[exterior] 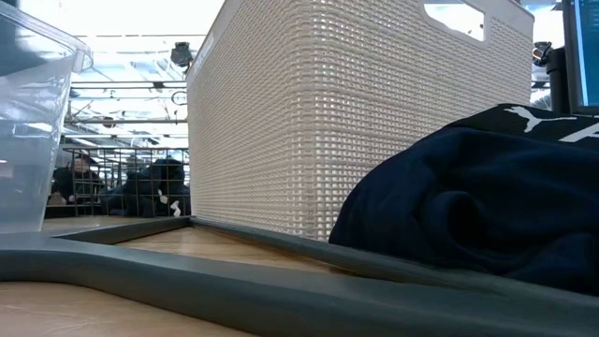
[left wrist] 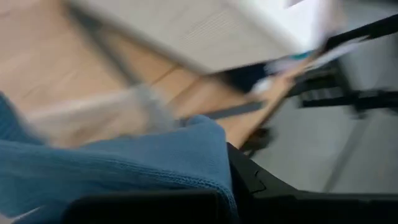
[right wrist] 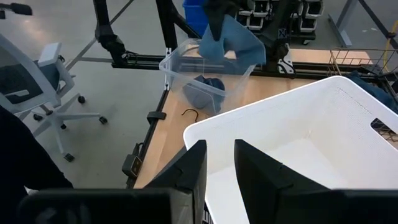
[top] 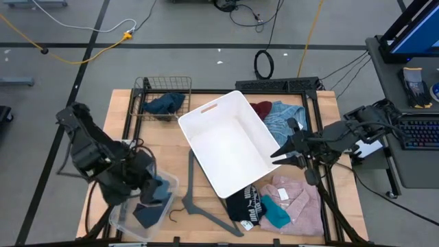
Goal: Pick & Place Cloths
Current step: Put the blue sock into the transparent bin
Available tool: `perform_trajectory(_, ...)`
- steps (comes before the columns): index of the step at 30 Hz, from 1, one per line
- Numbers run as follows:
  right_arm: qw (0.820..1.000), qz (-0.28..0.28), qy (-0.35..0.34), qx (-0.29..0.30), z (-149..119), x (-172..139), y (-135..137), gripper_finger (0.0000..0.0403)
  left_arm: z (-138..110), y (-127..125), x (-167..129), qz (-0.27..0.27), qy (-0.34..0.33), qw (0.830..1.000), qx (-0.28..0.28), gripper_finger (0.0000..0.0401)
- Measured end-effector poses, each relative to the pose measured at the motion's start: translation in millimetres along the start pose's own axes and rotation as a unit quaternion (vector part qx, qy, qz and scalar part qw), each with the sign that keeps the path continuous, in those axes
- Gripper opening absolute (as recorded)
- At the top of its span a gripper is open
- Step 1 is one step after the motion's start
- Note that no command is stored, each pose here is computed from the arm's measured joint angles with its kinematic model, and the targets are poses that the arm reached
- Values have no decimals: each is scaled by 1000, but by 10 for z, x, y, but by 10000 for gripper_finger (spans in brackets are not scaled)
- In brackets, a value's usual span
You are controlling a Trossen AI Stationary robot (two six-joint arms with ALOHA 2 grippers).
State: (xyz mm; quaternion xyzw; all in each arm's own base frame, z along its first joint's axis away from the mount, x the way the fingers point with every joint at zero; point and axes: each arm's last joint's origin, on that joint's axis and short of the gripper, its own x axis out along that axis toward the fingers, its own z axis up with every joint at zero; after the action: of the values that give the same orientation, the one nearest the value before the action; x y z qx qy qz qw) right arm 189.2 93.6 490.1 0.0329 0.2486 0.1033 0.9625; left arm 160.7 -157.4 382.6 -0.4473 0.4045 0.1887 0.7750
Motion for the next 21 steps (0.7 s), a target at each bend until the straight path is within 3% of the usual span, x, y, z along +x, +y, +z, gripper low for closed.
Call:
perform_trajectory(6, 1000, -3, 13, -3, -65, 107, 8, 73, -133, 58, 197, 117, 82, 989, -22, 0)
perform_trajectory(21, 1000, 0, 8, -13, -87, 187, 21, 73, -470, -49, 813, 248, 115, 961, -27, 0)
